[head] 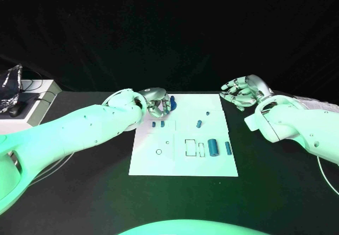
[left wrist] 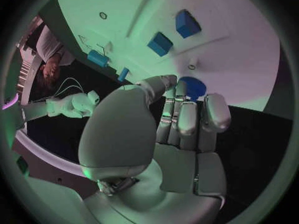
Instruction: Assemble the parts on the task board
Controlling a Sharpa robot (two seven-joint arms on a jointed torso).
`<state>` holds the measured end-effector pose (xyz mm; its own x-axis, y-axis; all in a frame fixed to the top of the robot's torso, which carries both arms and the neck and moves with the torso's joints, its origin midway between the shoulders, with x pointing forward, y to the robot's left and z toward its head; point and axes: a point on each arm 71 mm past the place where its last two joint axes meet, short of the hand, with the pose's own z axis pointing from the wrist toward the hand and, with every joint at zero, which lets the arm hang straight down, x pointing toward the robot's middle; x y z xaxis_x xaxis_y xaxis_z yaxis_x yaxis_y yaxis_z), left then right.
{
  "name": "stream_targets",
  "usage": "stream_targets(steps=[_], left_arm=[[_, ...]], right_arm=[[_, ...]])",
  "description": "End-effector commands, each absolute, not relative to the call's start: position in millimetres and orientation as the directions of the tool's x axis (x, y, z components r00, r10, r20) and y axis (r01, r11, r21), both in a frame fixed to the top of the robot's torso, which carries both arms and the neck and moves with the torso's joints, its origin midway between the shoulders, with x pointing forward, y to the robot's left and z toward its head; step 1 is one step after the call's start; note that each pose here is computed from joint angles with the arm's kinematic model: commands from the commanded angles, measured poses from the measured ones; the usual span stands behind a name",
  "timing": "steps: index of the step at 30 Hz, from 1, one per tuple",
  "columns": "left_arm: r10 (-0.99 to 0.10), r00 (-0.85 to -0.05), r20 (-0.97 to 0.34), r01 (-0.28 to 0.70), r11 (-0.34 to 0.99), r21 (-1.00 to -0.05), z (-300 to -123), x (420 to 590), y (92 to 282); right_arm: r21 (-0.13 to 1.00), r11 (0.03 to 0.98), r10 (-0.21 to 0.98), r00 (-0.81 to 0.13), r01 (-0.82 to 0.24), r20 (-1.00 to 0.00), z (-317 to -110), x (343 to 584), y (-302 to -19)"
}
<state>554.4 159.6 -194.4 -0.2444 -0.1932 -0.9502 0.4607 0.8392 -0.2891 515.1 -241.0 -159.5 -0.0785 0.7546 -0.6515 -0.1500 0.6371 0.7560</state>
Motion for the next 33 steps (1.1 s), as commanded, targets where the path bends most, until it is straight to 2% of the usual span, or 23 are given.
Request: stream_targets(steps=[1, 11, 33], left_arm=[[-0.208, -0.282, -0.937, 0.446, 0.836, -0.32, -193.9, 552.9, 162.4], [-0.185, -0.324, -0.928, 0.4, 0.862, -0.312, -194.7, 553.8, 181.7], [-0.143, -0.341, -0.929, 0.389, 0.878, -0.278, -197.2, 553.8, 186.8]], right_arm=[[0.754, 0.637, 0.752, -0.084, -0.16, -0.654, -159.2, 515.0, -240.4], [0.754, 0.638, 0.752, -0.084, -0.158, -0.654, -159.4, 515.1, -241.2], [0.753, 0.639, 0.752, -0.083, -0.157, -0.654, -159.5, 515.0, -241.5]])
